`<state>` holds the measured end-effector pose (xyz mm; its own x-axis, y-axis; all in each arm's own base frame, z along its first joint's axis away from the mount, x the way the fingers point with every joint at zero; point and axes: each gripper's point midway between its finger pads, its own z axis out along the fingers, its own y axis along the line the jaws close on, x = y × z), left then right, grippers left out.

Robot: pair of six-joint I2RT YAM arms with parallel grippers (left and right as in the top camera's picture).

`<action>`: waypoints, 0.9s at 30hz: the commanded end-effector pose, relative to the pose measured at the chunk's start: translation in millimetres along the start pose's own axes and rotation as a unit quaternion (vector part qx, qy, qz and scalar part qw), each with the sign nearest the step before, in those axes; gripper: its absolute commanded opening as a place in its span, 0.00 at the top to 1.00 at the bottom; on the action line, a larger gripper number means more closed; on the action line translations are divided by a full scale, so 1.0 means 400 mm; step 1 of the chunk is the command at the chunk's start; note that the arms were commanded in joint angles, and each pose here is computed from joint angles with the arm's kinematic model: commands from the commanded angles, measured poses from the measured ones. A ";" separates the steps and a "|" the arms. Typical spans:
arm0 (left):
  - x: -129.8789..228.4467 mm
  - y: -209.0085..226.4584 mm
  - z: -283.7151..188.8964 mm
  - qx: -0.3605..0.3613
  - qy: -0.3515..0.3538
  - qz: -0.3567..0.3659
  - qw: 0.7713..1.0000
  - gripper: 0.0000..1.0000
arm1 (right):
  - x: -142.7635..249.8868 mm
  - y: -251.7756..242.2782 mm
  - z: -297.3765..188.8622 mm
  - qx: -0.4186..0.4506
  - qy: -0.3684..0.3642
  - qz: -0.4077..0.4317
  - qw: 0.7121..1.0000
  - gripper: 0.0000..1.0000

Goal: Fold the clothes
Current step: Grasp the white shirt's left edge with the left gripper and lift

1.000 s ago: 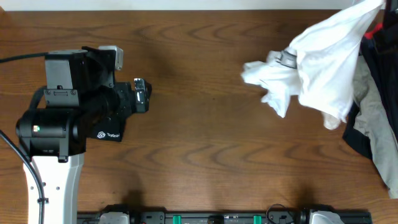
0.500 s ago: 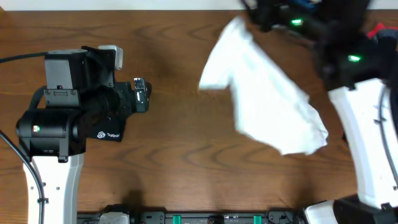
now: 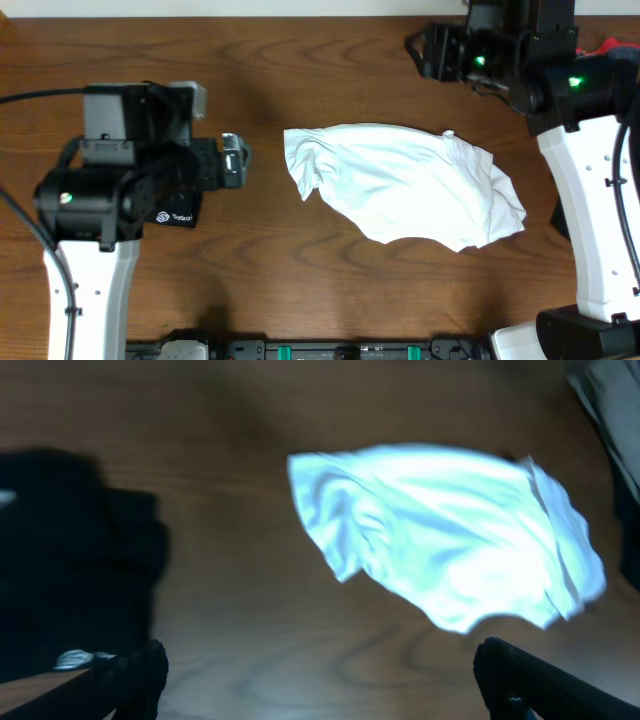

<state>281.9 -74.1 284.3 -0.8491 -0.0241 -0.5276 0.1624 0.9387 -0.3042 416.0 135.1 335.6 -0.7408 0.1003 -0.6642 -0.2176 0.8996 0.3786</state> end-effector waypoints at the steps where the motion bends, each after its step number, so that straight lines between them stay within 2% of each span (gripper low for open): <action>1: 0.056 -0.035 0.088 0.039 0.071 0.006 0.997 0.07 | 0.023 -0.072 -0.023 0.063 0.017 0.001 0.998 0.38; 3: 0.093 -0.061 0.140 0.055 0.114 0.013 0.992 0.13 | 0.052 -0.099 -0.029 0.086 0.039 0.010 0.995 0.35; 7: 0.174 -0.134 0.224 0.090 0.198 0.040 0.975 0.16 | 0.083 -0.138 -0.041 0.127 0.061 0.016 0.990 0.31; 9: 0.220 -0.165 0.266 0.094 0.238 0.059 0.965 0.23 | 0.090 -0.155 -0.047 0.144 0.067 0.018 0.987 0.28; 13: 0.297 -0.221 0.351 0.081 0.305 0.039 0.948 0.25 | 0.100 -0.183 -0.059 0.160 0.075 0.029 0.984 0.27; 21: 0.424 -0.283 0.491 0.038 0.388 0.001 0.921 0.29 | 0.092 -0.265 -0.091 0.188 0.068 0.064 0.978 0.25; 27: 0.483 -0.321 0.581 0.035 0.401 0.015 0.915 0.31 | 0.094 -0.345 -0.130 0.215 0.064 0.102 0.969 0.24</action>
<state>219.6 -270.3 50.0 -0.9349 0.3104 0.1721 0.2311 0.9004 -0.3686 387.4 7.7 287.4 -0.8329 0.2430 -0.4972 0.1745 0.9679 0.1808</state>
